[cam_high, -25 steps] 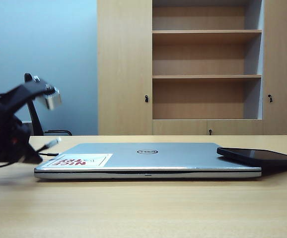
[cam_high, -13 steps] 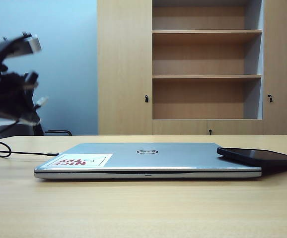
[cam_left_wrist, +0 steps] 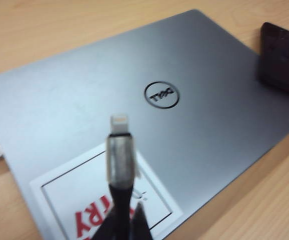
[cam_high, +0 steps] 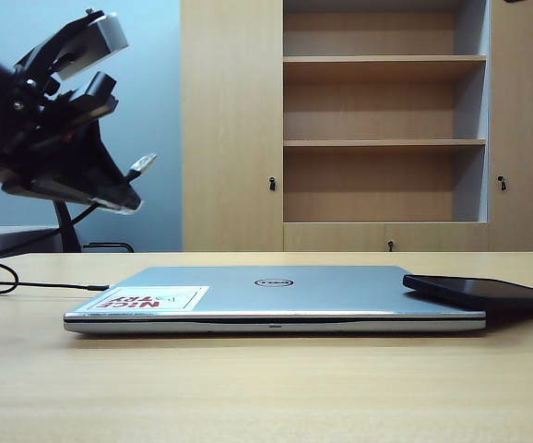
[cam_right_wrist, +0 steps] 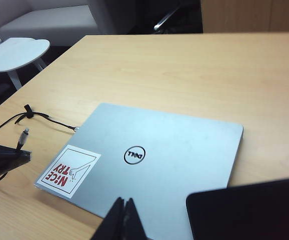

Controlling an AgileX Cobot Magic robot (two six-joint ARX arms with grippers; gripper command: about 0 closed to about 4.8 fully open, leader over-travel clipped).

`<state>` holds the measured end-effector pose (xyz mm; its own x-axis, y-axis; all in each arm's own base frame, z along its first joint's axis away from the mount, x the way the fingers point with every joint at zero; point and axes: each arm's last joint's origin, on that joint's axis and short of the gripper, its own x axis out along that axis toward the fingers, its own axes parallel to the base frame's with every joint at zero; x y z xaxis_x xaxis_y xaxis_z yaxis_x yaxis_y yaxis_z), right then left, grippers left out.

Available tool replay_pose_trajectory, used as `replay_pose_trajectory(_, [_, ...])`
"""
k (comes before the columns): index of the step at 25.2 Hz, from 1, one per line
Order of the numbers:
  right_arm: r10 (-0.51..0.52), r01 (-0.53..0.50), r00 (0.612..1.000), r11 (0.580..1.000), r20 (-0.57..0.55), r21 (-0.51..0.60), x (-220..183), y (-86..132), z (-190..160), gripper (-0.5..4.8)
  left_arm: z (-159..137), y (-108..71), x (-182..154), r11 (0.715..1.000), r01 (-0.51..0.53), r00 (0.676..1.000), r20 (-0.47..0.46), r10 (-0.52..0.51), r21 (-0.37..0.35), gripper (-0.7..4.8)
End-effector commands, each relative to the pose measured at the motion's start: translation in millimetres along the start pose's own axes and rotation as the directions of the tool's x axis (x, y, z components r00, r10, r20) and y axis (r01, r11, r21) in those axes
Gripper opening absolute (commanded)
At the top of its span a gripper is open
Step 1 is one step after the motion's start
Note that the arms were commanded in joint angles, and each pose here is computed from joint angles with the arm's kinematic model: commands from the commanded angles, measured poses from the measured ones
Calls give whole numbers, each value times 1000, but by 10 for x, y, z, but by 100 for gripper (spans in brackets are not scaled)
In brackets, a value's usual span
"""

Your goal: Pick up the charging cable and the phone, plug the charging cable into the charging port on the phone, and finally place them back on the table.

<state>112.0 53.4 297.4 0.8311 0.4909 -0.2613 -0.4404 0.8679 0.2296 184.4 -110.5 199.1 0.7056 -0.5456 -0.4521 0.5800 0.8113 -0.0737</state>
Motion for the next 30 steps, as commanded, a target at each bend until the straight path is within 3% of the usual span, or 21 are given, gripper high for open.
replay_pose_trajectory(1, [13, -11, 1000, 996, -20, 88, 24, -70, -52, -1, -24, 6, 9, 1000, -4, 1000, -15, 4, -21, -6])
replay_pose_trajectory(4, [-16, 26, 999, 978, -51, 209, 68, -188, -170, -1, -100, 9, 16, 1000, -5, 999, -38, 4, -21, -6])
replay_pose_trajectory(8, [-89, 129, 990, 896, -112, 424, 140, -346, -367, -1, -235, 12, 18, 1000, -7, 997, -76, 5, -25, -6])
replay_pose_trajectory(13, [-125, 199, 976, 841, -178, 503, 233, -437, -440, 12, -281, 13, 18, 1000, -7, 996, -86, 5, -23, -6])
replay_pose_trajectory(15, [-128, 214, 971, 836, -200, 505, 278, -458, -455, 66, -280, 13, 18, 1000, -7, 996, -85, 5, -23, -6])
replay_pose_trajectory(16, [-128, 230, 965, 830, -228, 508, 328, -478, -477, 144, -276, 13, 19, 1000, -7, 997, -81, 5, -23, -6])
replay_pose_trajectory(18, [-108, 234, 960, 817, -259, 527, 390, -499, -502, 236, -274, 13, 19, 1000, -7, 997, -79, 5, -22, -6])
replay_pose_trajectory(20, [-100, 257, 952, 772, -288, 581, 453, -532, -527, 317, -273, 13, 19, 1000, -7, 997, -78, 5, -22, -6])
replay_pose_trajectory(22, [-88, 288, 942, 709, -325, 644, 548, -609, -566, 441, -272, 13, 19, 1000, -7, 997, -76, 5, -22, -6])
replay_pose_trajectory(27, [-87, 314, 938, 626, -336, 714, 661, -768, -594, 440, -272, 13, 19, 1000, -7, 997, -76, 5, -22, -6])
replay_pose_trajectory(30, [-85, 319, 937, 603, -338, 731, 707, -848, -611, 425, -270, 13, 19, 1000, -6, 997, -75, 5, -22, -6])
